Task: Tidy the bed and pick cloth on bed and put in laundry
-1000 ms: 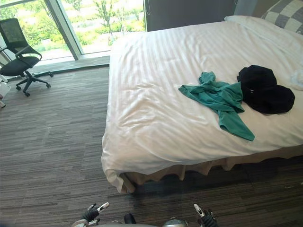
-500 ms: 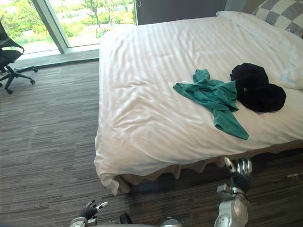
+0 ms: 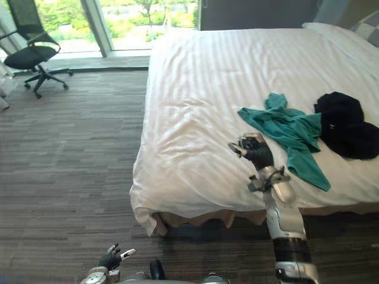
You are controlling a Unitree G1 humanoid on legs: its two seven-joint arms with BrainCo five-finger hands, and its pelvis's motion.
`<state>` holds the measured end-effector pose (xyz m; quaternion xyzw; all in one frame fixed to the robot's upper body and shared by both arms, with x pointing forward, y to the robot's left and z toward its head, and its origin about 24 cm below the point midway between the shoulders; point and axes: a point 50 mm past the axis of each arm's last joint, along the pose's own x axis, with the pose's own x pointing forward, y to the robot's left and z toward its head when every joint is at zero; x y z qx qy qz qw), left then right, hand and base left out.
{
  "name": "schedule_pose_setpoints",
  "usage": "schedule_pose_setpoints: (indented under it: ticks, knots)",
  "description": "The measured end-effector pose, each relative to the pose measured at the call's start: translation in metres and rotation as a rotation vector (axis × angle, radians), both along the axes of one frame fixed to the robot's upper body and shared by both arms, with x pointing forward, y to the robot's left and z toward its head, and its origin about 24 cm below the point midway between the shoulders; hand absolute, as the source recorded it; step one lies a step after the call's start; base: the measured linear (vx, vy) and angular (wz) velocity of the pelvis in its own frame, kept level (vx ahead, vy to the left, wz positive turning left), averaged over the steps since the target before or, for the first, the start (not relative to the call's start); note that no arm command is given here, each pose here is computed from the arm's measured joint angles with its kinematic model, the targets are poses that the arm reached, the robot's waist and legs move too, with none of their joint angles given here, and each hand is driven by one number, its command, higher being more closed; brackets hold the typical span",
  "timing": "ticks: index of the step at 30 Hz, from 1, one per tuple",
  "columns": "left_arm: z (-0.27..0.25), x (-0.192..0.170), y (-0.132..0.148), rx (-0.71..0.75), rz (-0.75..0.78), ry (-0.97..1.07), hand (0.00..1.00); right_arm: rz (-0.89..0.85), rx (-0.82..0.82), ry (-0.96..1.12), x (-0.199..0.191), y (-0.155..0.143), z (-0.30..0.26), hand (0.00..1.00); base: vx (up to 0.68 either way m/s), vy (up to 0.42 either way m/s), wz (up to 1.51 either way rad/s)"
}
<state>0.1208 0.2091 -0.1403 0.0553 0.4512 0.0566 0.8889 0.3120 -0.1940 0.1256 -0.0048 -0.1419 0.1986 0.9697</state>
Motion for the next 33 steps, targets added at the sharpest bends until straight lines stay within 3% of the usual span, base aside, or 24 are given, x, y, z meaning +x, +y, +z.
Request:
schedule_pose_setpoints:
  ticks: [3,8,13,18,26,33]
  knots:
    - [0.005,0.013,0.005,0.065,-0.125,-0.01,0.0,0.13,-0.04,-0.048,0.021,0.029,0.026,1.0,0.05,0.021,0.32]
    - [0.016,0.041,0.006,0.105,-0.199,-0.063,0.0,0.281,-0.12,-0.139,0.04,0.069,0.072,1.0,-0.02,0.042,0.29]
    - [0.043,0.089,0.004,0.066,-0.149,-0.22,0.0,0.409,-0.19,-0.201,0.047,0.113,0.111,1.0,-0.03,0.047,0.3]
    - [0.043,0.094,0.004,-0.076,-0.078,-0.192,0.0,0.481,-0.196,-0.133,0.046,0.146,0.108,1.0,-0.01,0.014,0.25]
    - [0.043,0.111,-0.019,-0.124,-0.135,-0.176,0.0,0.422,-0.223,0.108,0.059,0.164,0.06,1.0,-0.04,-0.006,0.03]
    - [0.063,0.145,-0.064,-0.138,-0.274,-0.287,0.0,0.209,-0.273,0.258,0.081,0.136,0.035,1.0,-0.07,-0.051,0.08]
